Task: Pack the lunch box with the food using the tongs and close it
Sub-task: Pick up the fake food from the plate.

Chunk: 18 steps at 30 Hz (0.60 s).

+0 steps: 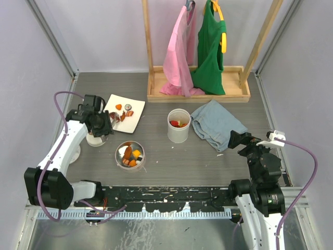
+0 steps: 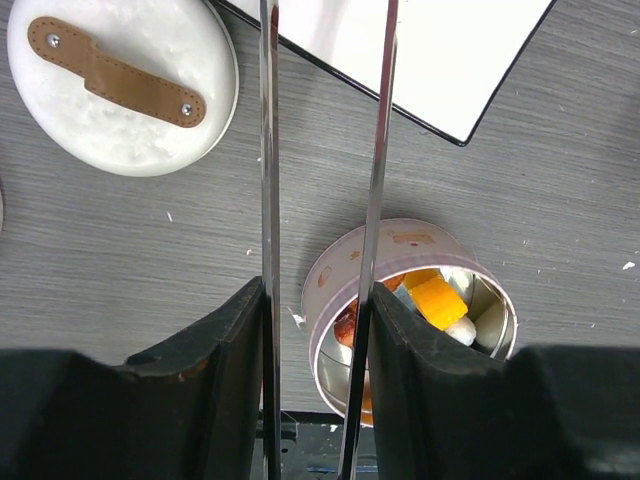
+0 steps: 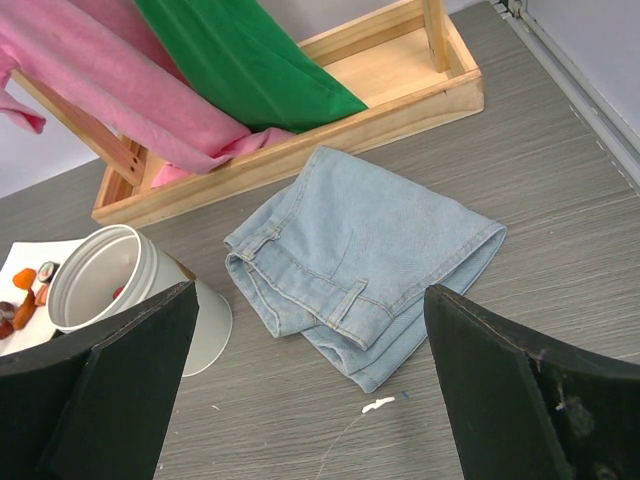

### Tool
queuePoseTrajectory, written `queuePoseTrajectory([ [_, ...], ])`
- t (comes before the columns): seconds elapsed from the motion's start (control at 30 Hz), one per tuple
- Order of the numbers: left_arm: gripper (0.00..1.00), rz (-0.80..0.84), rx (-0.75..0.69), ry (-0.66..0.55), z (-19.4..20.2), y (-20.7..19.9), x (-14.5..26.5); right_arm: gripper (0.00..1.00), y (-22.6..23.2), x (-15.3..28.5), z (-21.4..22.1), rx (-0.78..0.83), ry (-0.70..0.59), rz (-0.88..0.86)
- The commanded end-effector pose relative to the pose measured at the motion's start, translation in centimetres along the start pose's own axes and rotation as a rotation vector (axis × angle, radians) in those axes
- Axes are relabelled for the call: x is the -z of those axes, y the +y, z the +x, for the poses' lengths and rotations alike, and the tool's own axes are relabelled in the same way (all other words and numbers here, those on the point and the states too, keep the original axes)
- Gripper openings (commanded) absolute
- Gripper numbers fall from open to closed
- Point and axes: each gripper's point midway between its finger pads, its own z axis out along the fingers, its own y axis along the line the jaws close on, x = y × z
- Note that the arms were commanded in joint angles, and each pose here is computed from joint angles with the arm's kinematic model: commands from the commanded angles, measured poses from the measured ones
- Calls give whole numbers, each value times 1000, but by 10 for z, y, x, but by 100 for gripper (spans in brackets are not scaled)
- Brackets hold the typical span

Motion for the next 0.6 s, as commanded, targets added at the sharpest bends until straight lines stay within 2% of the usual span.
queuePoseTrajectory([
  [0.0,42,28,-5,-34,-14,-6,0,100,5,0,-15,-12,-61,-16],
  [0.13,46,42,1,-47,-18,-9,-1,100,4,0,-16,-13,-65,-12],
  [0.43,33,2,-12,-8,-5,0,-14,100,3,0,-16,-12,-65,-7],
  [0.57,33,-9,-25,7,0,4,-16,100,3,0,-16,-12,-67,-7],
])
